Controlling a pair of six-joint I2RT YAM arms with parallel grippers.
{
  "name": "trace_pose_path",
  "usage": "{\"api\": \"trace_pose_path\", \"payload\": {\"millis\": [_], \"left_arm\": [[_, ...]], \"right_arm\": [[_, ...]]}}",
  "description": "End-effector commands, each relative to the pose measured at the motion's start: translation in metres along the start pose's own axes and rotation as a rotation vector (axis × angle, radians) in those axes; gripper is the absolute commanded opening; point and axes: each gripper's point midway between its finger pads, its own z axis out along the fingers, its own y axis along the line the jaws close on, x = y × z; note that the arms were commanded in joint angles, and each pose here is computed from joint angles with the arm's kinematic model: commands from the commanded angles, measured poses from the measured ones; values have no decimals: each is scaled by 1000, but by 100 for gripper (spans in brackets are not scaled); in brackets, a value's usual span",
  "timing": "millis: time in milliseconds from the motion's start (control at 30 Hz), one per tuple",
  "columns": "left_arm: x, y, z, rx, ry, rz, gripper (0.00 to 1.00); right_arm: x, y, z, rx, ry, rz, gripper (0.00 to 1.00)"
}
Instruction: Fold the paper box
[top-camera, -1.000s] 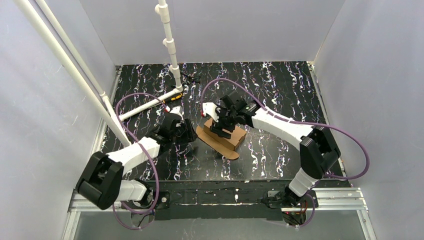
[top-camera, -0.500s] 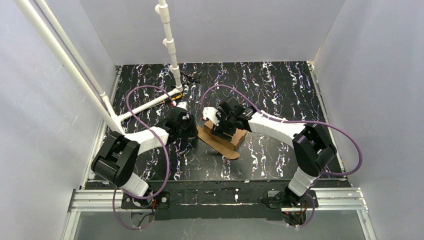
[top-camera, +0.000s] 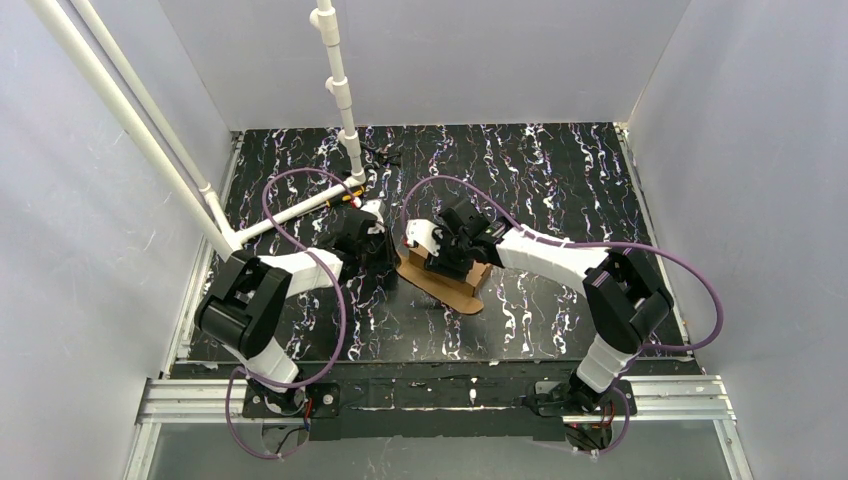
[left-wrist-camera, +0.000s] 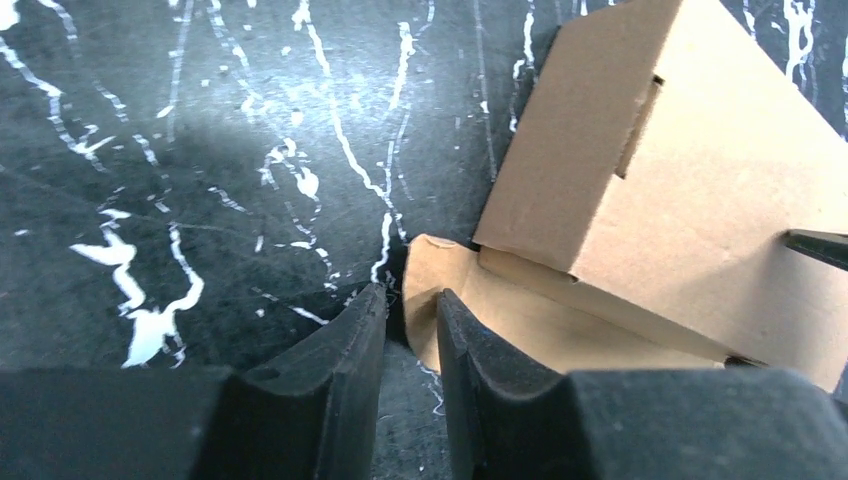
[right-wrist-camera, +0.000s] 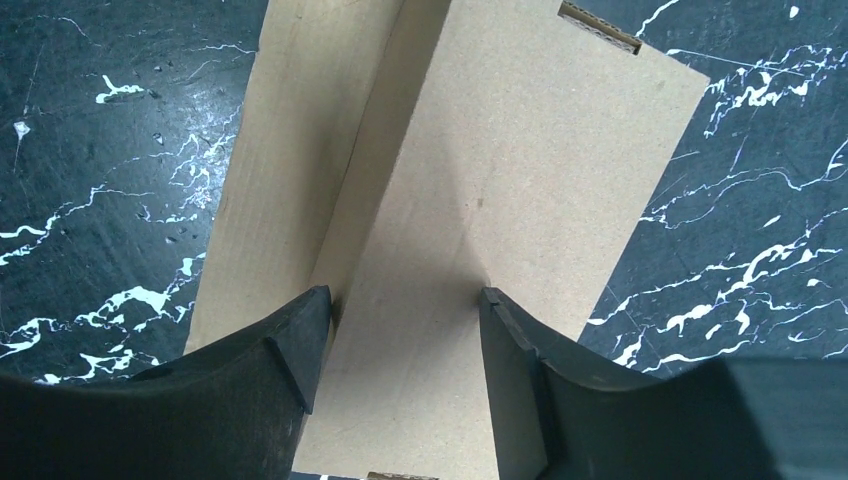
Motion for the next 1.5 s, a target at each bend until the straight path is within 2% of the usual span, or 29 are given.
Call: {"api": "trace_pose_path", "payload": {"millis": [0,300,500,700,867,967,1200,1467], "left_arm": [[10,-13,0,89,37,-15,22],[33,-28,-18,197,83,-108,6],[46,-34,-31,235,103,-162,2],[57,-43,-41,278,138,-186,3],[64,-42,-43,282,157,-201,9],[65,-42,-44,281,159,-207,17],[59,-34,-52,247,91,-233,30],[45,-21,-54,203,47,-343,33]], "right_arm": [[2,0,-6,15,-10,-47,64],[11,9,-11,-25,-15,-77,63],[18,17,-17,-66,-21,-121,64],[18,27,-19,-123,-31,-135,65],[11,30,-22,-151,-54,-131,68],[0,29,-28,-152,-87,-126,71],[-29,19,-40,-159,-137,-145,78],[-51,9,-20,-166,-138,-94,77]]}}
